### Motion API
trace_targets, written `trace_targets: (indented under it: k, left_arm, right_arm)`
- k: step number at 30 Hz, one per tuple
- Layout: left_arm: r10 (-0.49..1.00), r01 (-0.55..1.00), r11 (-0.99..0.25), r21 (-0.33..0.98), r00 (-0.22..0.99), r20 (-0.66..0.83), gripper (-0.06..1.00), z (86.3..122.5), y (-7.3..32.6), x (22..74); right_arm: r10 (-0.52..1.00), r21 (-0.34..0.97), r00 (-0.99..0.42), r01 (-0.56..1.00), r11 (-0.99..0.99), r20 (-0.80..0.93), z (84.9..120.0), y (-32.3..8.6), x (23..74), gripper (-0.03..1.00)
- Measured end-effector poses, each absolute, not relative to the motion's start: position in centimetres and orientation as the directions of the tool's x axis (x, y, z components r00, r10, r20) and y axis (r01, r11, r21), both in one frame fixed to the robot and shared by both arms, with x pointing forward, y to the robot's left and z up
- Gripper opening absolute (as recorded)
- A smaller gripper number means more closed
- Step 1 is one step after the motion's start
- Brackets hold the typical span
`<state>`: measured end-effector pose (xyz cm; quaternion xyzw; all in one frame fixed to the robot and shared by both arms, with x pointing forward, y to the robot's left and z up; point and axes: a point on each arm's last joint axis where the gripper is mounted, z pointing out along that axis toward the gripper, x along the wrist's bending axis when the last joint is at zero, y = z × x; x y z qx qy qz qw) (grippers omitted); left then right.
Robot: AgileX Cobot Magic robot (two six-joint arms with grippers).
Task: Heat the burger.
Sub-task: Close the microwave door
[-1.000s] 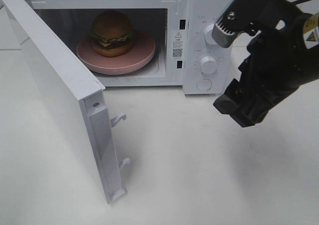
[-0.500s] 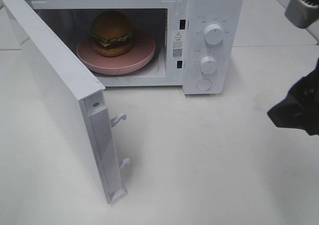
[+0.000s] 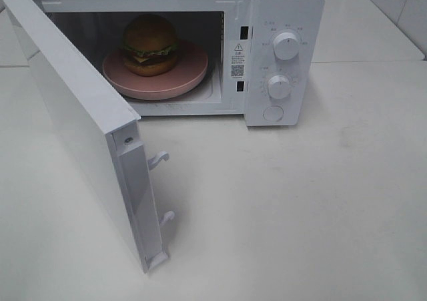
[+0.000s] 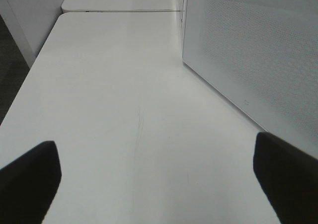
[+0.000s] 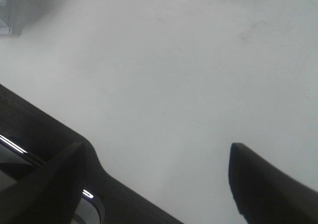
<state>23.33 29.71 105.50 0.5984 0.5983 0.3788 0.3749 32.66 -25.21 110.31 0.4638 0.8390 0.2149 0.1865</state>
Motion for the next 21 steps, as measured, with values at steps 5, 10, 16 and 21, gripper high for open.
trace_targets:
  k: [5, 10, 16, 21]
  left_arm:
    - [1.0, 0.432, -0.003, 0.902, -0.003, 0.005, 0.97, 105.5, 29.7, 23.3]
    - [1.0, 0.432, -0.003, 0.902, -0.003, 0.005, 0.97, 105.5, 29.7, 23.3]
    - [1.0, 0.432, -0.003, 0.902, -0.003, 0.005, 0.97, 105.5, 29.7, 23.3]
    - [1.0, 0.432, -0.003, 0.902, -0.003, 0.005, 0.97, 105.5, 29.7, 23.3]
  right_arm:
    - [0.879, 0.586, -0.468, 0.69, 0.425, -0.087, 110.9, -26.4, 31.0, 0.76]
    - [0.914, 0.627, -0.399, 0.695, 0.351, -0.069, 110.6, -27.8, 29.6, 0.76]
    - [0.958, 0.655, -0.28, 0.713, 0.252, -0.063, 109.6, -29.3, 28.1, 0.76]
    - [0.98, 0.687, -0.193, 0.704, 0.178, -0.057, 108.6, -30.2, 26.8, 0.76]
